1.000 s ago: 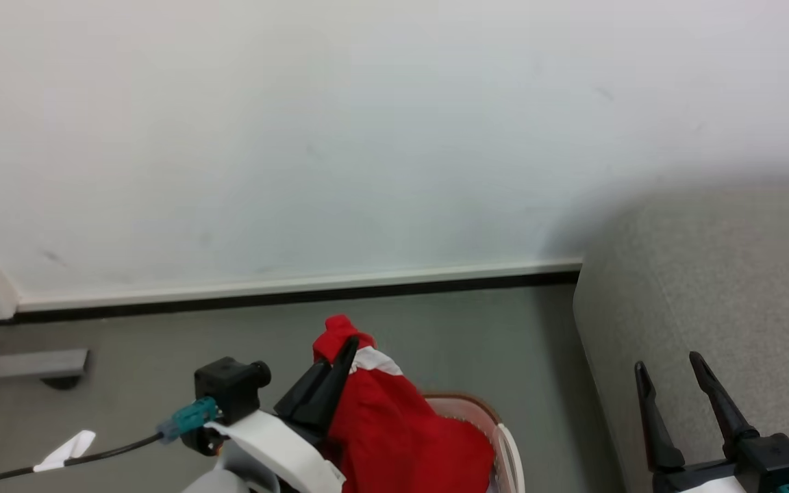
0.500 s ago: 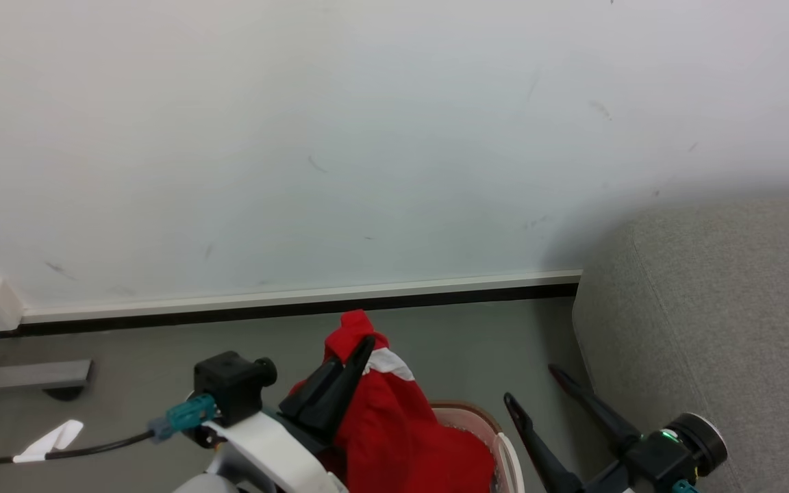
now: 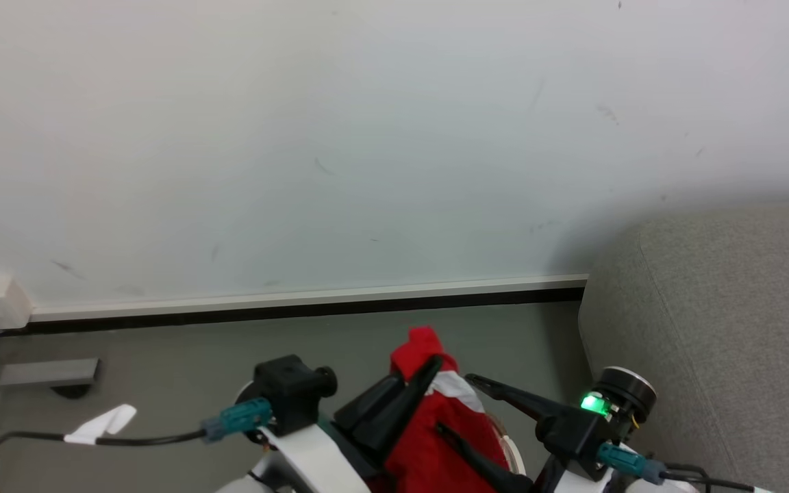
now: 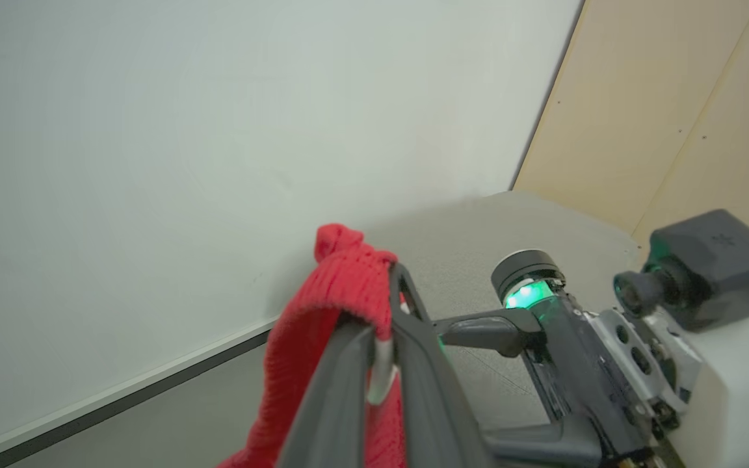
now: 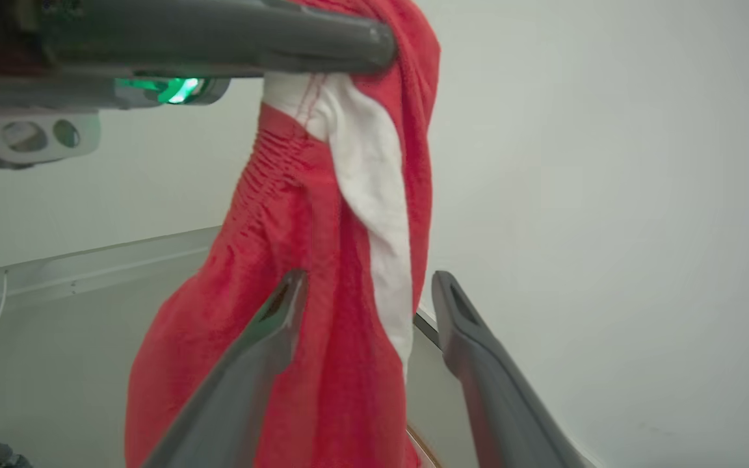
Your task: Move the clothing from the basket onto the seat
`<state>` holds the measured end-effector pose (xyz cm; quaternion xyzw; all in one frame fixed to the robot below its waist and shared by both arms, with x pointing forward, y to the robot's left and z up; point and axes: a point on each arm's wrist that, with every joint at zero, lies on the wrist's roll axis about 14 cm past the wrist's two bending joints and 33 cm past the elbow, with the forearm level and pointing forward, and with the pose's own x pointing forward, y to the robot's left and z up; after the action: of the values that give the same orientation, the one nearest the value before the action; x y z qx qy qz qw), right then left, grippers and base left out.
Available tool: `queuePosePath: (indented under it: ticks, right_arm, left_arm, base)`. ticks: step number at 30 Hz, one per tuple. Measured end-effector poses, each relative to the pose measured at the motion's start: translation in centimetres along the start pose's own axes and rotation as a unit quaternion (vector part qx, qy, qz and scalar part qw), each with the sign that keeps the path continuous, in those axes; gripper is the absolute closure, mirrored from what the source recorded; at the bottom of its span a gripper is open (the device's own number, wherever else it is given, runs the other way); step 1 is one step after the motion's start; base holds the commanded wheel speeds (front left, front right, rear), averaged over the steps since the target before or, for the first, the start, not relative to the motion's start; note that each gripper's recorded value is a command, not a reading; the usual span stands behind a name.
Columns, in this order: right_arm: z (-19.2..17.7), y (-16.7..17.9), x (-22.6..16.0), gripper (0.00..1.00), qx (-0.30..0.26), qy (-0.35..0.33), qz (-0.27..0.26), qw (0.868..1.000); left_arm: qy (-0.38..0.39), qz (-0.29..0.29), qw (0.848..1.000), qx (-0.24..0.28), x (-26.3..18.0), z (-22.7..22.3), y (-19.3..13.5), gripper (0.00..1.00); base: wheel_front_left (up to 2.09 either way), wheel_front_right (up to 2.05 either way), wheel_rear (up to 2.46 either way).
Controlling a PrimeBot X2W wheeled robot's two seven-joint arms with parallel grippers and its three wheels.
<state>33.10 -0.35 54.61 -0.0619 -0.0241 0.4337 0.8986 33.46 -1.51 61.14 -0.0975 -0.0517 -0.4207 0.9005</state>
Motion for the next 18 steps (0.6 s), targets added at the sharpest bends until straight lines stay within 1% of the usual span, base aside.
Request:
queuePosePath:
  ticks: [2,6,7,8,9,12,14,16,17,18]
  right_arm:
    - [-0.2,0.2,0.4,0.00,-0.011,0.011,0.015,1.000]
    - [-1.3,1.0,1.0,0.00,0.012,0.034,0.034,0.999]
    - [-1.5,1.3,1.1,0.07,0.025,0.037,0.037,0.998]
    - [-1.8,1.5,1.2,0.65,0.037,0.042,0.040,0.998]
    - [-2.0,2.0,1.3,1.00,0.046,0.044,0.046,0.997]
    - [-2.1,2.6,1.6,1.00,0.080,0.038,0.050,0.995]
    - [-2.1,2.2,1.6,1.00,0.094,0.030,0.042,0.994]
    - [-1.8,1.3,1.6,1.00,0.107,0.016,0.026,0.994]
    - [-1.5,0.7,1.6,1.00,0.116,0.008,0.015,0.993]
    - [-1.5,0.2,1.6,1.00,0.122,0.004,0.006,0.993]
  left_arm:
    - [0.002,-0.012,1.000,-0.003,0.1,0.0,-0.9,1.00]
    - [0.004,-0.031,1.000,-0.002,0.0,0.0,-2.2,1.00]
    - [0.004,-0.033,0.999,-0.002,0.0,0.1,-2.4,1.00]
    - [0.005,-0.035,0.999,-0.002,-0.1,0.1,-2.6,1.00]
    - [0.005,-0.036,0.999,-0.003,-0.1,0.2,-2.7,1.00]
    - [0.003,-0.037,0.999,-0.002,-0.3,0.4,-2.9,1.00]
    - [0.006,-0.029,1.000,0.005,-0.4,0.3,-2.5,1.00]
    - [0.008,-0.015,1.000,0.016,-0.4,0.1,-1.7,0.56]
    - [0.010,-0.012,1.000,0.019,-0.4,0.0,-1.5,0.11]
    - [0.013,-0.009,1.000,0.019,-0.4,-0.2,-1.3,0.00]
  base:
    - [0.00,0.00,0.00]
    - [0.00,0.00,0.00]
    - [0.00,0.00,0.00]
    - [0.00,0.00,0.00]
    - [0.00,0.00,0.00]
    - [0.00,0.00,0.00]
    - [0.00,0.00,0.00]
    - [0.00,0.00,0.00]
    - [0.00,0.00,0.00]
    - [0.00,0.00,0.00]
